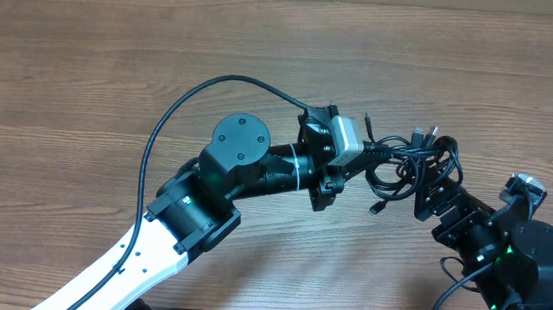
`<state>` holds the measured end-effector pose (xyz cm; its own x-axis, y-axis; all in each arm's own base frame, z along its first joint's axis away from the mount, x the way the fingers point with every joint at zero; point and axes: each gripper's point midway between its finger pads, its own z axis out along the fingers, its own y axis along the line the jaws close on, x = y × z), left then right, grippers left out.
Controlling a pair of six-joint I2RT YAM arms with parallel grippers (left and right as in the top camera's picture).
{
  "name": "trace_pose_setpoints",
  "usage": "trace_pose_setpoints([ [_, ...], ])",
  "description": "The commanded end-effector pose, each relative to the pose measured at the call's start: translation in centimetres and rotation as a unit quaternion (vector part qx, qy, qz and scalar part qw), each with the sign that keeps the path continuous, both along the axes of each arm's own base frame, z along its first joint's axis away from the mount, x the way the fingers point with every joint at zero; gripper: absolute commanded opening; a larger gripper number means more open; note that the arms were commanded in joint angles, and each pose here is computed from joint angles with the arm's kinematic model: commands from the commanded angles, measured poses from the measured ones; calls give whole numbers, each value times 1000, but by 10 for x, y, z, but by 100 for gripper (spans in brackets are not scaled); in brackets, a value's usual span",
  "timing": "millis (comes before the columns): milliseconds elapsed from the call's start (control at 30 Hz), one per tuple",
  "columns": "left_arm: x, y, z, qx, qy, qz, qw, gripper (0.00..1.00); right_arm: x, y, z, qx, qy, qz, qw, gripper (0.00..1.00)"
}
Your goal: Untangle cables
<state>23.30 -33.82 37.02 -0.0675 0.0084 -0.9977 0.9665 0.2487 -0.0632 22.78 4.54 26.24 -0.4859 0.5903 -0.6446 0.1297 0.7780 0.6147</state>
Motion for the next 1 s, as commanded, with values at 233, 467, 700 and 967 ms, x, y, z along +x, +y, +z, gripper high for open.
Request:
trace_pose_setpoints([
  [233, 6, 8, 43, -61, -43, 37, 997, 4, 0, -12, -1, -18, 9, -29, 999, 100],
  [467, 14, 12, 53, -90, -16, 61, 994, 4, -2, -12, -4, -21, 16, -28, 999, 100],
  [700, 39, 25, 55, -134, 73, 136, 979, 4, -3, -12, -6, -22, 21, -28, 999, 100],
  [967, 43, 29, 60, -154, 89, 146, 973, 4, -3, -12, -8, -22, 23, -28, 999, 100],
])
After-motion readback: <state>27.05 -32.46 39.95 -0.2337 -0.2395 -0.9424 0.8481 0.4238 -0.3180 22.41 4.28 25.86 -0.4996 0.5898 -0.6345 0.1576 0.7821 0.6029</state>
